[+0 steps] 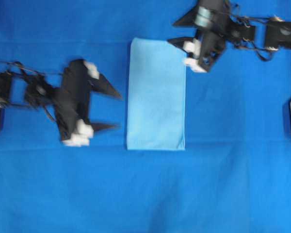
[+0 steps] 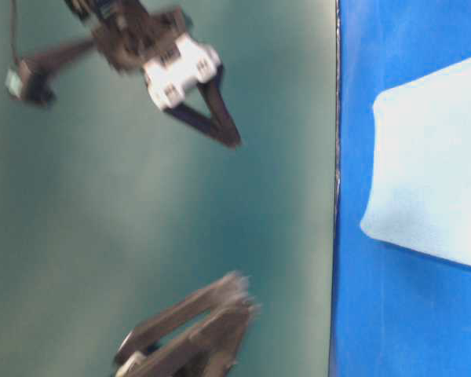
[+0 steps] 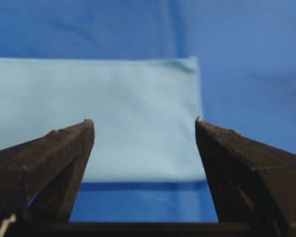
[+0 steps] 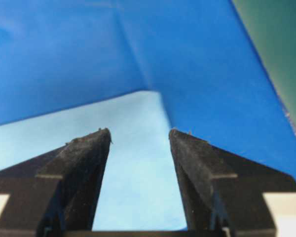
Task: Fold the light blue towel.
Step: 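Lay the towel strip down, open both grippers and withdraw, then move both grippers to the far end corners of the towel strip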
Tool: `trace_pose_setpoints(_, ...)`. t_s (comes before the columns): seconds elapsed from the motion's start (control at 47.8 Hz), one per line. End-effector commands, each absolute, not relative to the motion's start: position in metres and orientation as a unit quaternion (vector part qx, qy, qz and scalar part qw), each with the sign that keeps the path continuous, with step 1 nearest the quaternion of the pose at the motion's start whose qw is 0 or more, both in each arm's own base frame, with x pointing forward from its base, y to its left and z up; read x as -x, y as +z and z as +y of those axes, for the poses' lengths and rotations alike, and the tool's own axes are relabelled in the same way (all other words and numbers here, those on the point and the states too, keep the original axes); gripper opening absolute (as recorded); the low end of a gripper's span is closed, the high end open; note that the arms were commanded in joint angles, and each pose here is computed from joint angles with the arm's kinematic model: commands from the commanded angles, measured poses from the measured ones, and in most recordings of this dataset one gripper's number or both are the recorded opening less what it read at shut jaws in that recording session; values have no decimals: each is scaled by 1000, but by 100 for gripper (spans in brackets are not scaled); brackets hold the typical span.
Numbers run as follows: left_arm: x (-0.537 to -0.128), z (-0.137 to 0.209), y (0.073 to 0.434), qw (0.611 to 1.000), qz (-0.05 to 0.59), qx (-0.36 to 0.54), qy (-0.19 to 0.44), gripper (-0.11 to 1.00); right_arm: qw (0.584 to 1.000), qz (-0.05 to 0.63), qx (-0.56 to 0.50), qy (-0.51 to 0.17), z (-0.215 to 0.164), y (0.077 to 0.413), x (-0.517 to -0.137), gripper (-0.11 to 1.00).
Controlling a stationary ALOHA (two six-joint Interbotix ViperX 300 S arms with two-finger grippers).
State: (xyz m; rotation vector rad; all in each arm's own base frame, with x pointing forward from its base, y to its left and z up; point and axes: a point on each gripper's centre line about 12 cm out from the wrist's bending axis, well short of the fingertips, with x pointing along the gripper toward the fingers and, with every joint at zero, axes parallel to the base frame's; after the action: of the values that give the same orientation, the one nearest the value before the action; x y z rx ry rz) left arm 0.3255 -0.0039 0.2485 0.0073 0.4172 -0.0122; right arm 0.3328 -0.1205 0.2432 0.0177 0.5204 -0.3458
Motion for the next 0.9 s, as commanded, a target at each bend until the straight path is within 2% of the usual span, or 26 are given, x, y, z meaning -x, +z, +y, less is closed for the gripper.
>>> trace_pose_setpoints(0.0, -307, 9, 267, 988, 151, 0, 15, 78, 964, 216, -15, -155, -106, 259, -319, 55)
trace_pose_setpoints(0.168, -270, 20, 272, 995, 97, 2, 39, 78, 972, 189, -39, -137, -82, 259, -286, 55)
trace_pose_setpoints(0.356, -245, 25, 261, 995, 82, 6, 52, 78, 973, 176, -69, -131, -71, 248, -261, 55)
trace_pose_setpoints(0.879, -246, 26, 255, 995, 83, 5, 55, 78, 972, 176, -77, -132, -71, 247, -261, 55)
